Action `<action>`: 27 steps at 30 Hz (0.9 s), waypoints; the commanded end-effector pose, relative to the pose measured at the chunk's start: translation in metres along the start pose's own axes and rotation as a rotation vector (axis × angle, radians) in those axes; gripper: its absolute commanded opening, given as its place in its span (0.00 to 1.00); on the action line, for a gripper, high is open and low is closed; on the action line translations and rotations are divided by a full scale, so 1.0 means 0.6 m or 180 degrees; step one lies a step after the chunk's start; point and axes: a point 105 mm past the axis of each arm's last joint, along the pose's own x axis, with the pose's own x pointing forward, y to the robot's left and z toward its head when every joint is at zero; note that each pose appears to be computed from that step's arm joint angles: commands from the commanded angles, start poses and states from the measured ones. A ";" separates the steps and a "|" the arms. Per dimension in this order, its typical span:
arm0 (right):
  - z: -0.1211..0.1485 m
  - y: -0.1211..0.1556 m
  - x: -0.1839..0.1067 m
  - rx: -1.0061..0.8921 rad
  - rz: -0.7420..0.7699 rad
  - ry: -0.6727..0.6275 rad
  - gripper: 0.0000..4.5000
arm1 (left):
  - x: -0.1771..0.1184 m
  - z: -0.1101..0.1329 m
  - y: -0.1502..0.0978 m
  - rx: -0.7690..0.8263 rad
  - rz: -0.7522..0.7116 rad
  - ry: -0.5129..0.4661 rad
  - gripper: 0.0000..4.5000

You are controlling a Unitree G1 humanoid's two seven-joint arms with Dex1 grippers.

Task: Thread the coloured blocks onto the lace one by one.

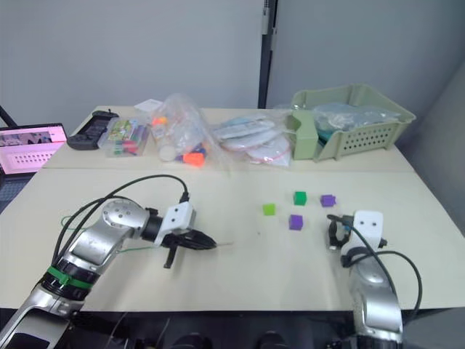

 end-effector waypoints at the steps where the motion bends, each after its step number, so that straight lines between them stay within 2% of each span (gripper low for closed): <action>1: 0.012 -0.019 0.016 -0.0013 -0.0208 -0.0106 1.00 | -0.005 0.016 0.001 0.0115 0.0059 -0.0055 0.01; 2: 0.010 -0.023 0.023 -0.0004 -0.0265 -0.0080 1.00 | -0.006 0.016 0.000 0.0111 0.0064 -0.0054 0.01; 6: 0.004 -0.031 0.032 0.0033 -0.0393 -0.0045 0.75 | -0.008 0.015 0.001 0.0104 0.0094 -0.0049 0.00; 12: 0.000 -0.036 0.027 0.0119 -0.0414 -0.0059 0.28 | -0.009 0.015 0.003 0.0103 0.0109 -0.0042 0.00; 16: 0.011 -0.032 0.011 0.0170 -0.0399 -0.0169 0.27 | -0.010 0.016 0.004 0.0106 0.0116 -0.0049 0.00; 19: 0.050 -0.005 -0.039 0.0209 -0.0258 -0.0442 0.27 | -0.011 0.013 0.004 0.0105 0.0117 -0.0038 0.00; 23: 0.073 0.100 -0.152 0.0283 0.0414 -0.0502 0.27 | -0.007 0.009 0.004 0.0087 0.0093 -0.0035 0.00; 27: 0.052 0.175 -0.207 0.0199 0.0876 -0.0290 0.27 | -0.002 0.010 0.003 0.0099 0.0039 -0.0036 0.00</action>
